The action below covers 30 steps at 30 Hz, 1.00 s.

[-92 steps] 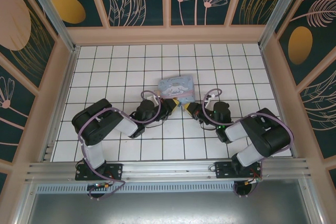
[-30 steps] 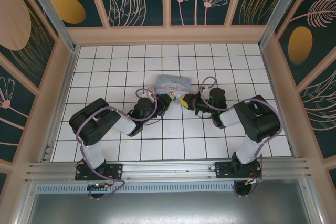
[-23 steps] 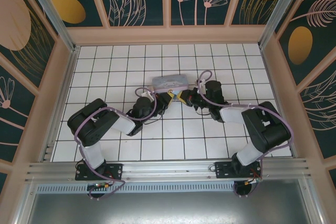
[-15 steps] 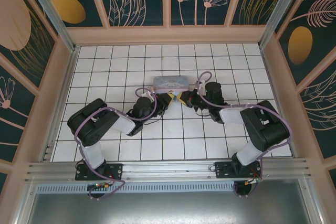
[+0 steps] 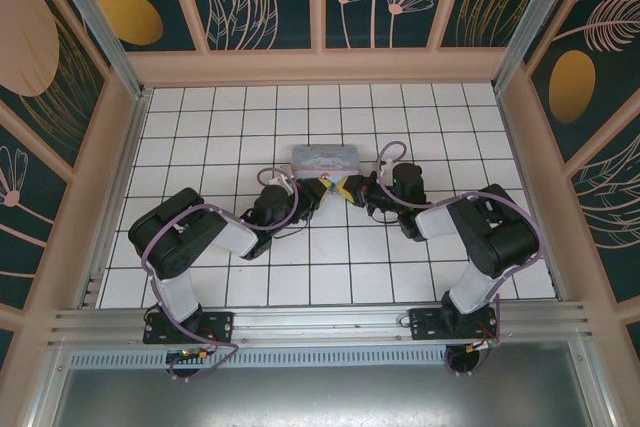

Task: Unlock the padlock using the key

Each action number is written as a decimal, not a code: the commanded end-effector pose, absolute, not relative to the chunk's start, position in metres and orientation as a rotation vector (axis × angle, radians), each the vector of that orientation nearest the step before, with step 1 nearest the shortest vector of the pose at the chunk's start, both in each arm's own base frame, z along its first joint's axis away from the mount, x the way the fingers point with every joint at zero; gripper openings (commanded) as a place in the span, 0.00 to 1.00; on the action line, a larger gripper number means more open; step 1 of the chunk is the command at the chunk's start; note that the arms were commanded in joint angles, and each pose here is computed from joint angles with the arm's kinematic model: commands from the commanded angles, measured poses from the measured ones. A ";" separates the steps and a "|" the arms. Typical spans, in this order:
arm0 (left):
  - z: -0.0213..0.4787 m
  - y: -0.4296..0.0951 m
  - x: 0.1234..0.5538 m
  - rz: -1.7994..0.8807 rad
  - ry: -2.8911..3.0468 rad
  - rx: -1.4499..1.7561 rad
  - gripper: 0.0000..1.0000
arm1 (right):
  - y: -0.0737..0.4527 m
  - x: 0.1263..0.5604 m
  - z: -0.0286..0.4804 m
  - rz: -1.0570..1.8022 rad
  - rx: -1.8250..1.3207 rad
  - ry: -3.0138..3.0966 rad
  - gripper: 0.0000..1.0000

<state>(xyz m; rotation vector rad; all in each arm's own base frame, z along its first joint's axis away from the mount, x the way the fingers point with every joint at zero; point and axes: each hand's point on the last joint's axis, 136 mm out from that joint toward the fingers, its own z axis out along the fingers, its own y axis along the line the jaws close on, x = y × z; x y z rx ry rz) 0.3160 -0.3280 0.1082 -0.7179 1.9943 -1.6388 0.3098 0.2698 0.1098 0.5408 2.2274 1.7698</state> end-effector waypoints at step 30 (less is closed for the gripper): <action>0.103 -0.353 0.293 -1.612 2.125 -0.571 0.00 | 0.213 0.246 0.084 1.321 0.328 2.425 0.92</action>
